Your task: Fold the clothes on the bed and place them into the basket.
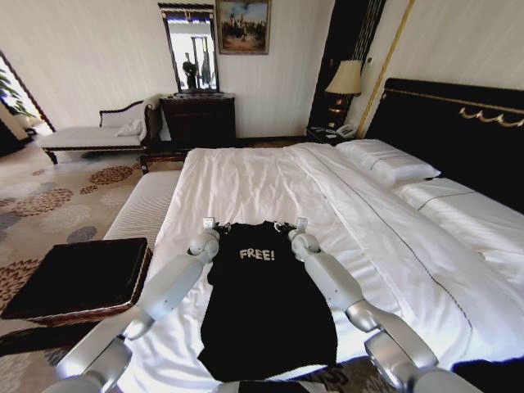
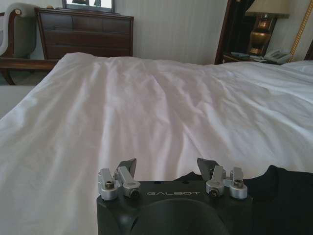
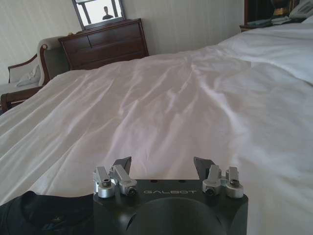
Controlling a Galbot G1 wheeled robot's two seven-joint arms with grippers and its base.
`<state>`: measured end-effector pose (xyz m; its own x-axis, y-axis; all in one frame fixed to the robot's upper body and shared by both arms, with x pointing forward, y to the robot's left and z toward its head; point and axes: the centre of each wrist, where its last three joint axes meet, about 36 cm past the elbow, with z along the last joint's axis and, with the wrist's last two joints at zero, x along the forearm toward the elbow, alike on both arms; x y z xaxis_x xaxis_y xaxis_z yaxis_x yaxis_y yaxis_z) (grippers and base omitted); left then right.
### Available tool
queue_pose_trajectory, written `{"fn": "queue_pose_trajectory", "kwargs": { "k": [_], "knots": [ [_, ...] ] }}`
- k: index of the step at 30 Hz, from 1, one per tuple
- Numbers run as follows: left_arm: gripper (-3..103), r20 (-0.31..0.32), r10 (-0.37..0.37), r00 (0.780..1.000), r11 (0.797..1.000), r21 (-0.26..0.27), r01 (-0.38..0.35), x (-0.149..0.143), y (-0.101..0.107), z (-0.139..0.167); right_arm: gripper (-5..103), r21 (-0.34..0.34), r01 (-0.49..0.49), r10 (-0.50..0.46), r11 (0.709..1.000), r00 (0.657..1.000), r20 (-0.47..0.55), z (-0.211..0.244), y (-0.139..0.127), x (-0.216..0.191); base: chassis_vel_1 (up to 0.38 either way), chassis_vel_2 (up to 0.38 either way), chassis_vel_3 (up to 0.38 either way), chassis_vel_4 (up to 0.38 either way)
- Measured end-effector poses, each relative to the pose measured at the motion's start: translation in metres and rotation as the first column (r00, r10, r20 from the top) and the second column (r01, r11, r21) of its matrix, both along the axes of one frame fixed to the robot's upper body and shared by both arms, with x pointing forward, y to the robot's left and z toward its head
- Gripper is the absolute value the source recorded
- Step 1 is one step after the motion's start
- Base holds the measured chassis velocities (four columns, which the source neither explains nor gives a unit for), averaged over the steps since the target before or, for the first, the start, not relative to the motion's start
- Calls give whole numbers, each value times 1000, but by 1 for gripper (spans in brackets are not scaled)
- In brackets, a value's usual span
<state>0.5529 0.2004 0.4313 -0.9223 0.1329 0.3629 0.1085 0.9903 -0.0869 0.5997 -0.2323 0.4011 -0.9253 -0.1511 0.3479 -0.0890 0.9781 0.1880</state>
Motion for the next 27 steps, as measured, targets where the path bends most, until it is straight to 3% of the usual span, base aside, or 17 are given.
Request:
{"fn": "queue_pose_trajectory", "kwargs": {
  "k": [2,3,4,5,8,10,11,12,19,21,23,27],
  "knots": [
    [72,18,-2,1000,1000,-2,2,-11,6,0,74,-13,-1,1,1000,1000,17,4,-8,-6,0,0,0,0],
    [83,57,-8,998,1000,10,7,-30,18,0,85,-42,-3,5,999,998,57,12,-26,-23,0,0,0,0],
    [93,119,-17,993,999,42,12,-73,40,-7,95,-102,-11,23,995,993,117,15,-49,-60,0,0,0,0],
    [97,131,-19,991,999,46,13,-91,46,-11,98,-129,-21,38,991,990,135,13,-53,-77,0,0,0,0],
    [99,155,-15,988,999,45,8,-109,51,-10,100,-158,-30,55,987,987,154,11,-57,-95,0,0,0,0],
    [100,177,-11,984,999,43,4,-146,57,-16,100,-193,-31,69,981,978,195,12,-64,-130,0,0,0,0],
    [100,177,-11,984,999,43,4,-146,57,-16,100,-193,-31,69,981,978,195,12,-64,-130,0,0,0,0],
    [100,189,-3,982,999,46,-6,-166,61,-17,100,-198,-23,65,980,976,208,13,-68,-147,0,0,0,0],
    [100,136,10,991,1000,23,-13,-258,59,-32,100,-194,21,14,981,984,177,2,-88,-228,0,0,0,0],
    [100,134,10,991,1000,19,-12,-262,59,-32,100,-194,25,10,981,984,176,2,-89,-232,0,0,0,0],
    [100,118,6,993,1000,-8,-5,-290,55,-31,100,-177,51,-21,983,985,169,4,-91,-257,0,0,0,0],
    [100,94,-5,996,999,-32,8,-315,51,-31,100,-160,73,-48,984,986,161,5,-90,-277,0,0,0,0]
  ]
}}
